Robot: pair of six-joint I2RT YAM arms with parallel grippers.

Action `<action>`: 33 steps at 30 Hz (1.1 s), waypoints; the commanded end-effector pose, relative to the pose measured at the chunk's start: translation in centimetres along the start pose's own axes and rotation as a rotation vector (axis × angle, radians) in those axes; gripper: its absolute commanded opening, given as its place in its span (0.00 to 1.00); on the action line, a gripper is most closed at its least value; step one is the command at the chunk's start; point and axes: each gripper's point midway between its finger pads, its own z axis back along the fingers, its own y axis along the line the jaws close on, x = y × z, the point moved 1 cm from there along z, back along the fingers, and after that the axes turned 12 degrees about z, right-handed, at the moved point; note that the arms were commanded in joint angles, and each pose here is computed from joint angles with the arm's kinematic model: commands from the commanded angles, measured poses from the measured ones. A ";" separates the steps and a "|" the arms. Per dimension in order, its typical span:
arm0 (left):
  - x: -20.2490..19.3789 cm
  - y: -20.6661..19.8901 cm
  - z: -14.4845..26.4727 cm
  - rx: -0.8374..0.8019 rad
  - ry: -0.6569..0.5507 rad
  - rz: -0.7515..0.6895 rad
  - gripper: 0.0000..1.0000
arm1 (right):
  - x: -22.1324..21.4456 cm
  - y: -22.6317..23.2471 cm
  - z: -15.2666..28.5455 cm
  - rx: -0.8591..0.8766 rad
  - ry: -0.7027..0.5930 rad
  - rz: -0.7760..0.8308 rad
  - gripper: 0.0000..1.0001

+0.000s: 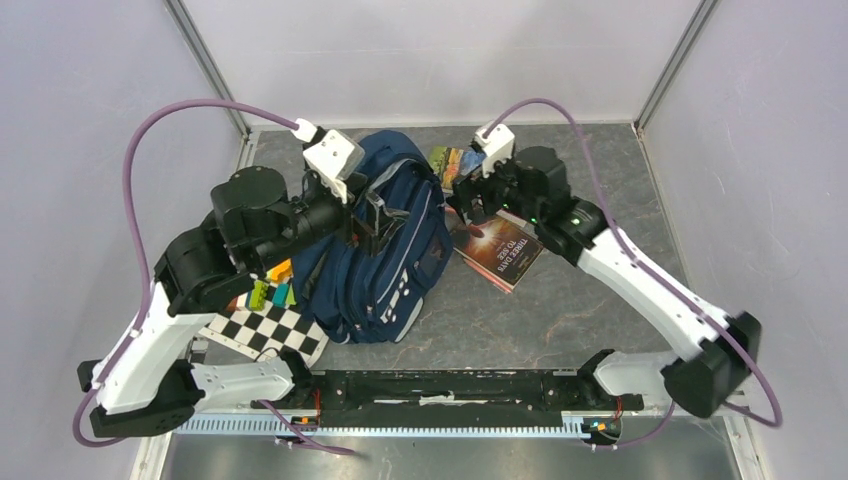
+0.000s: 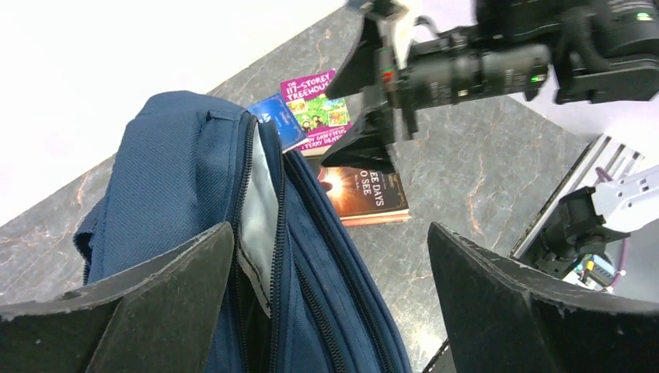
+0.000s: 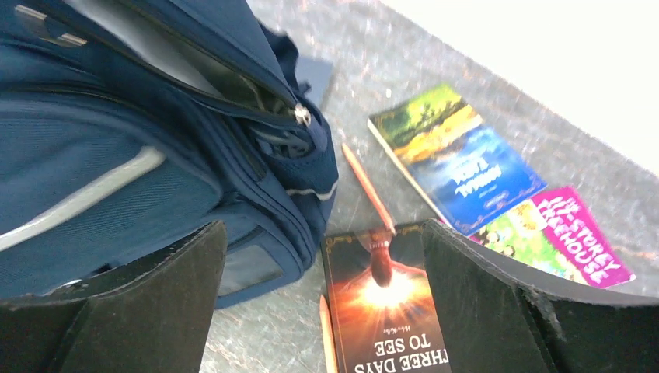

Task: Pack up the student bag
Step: Unzip the student bag at the center of the board.

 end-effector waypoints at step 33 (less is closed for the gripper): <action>-3.6 7.0 1.0 0.361 -0.056 0.000 0.49 | -9.0 -8.8 1.2 -0.188 -0.033 -0.479 0.98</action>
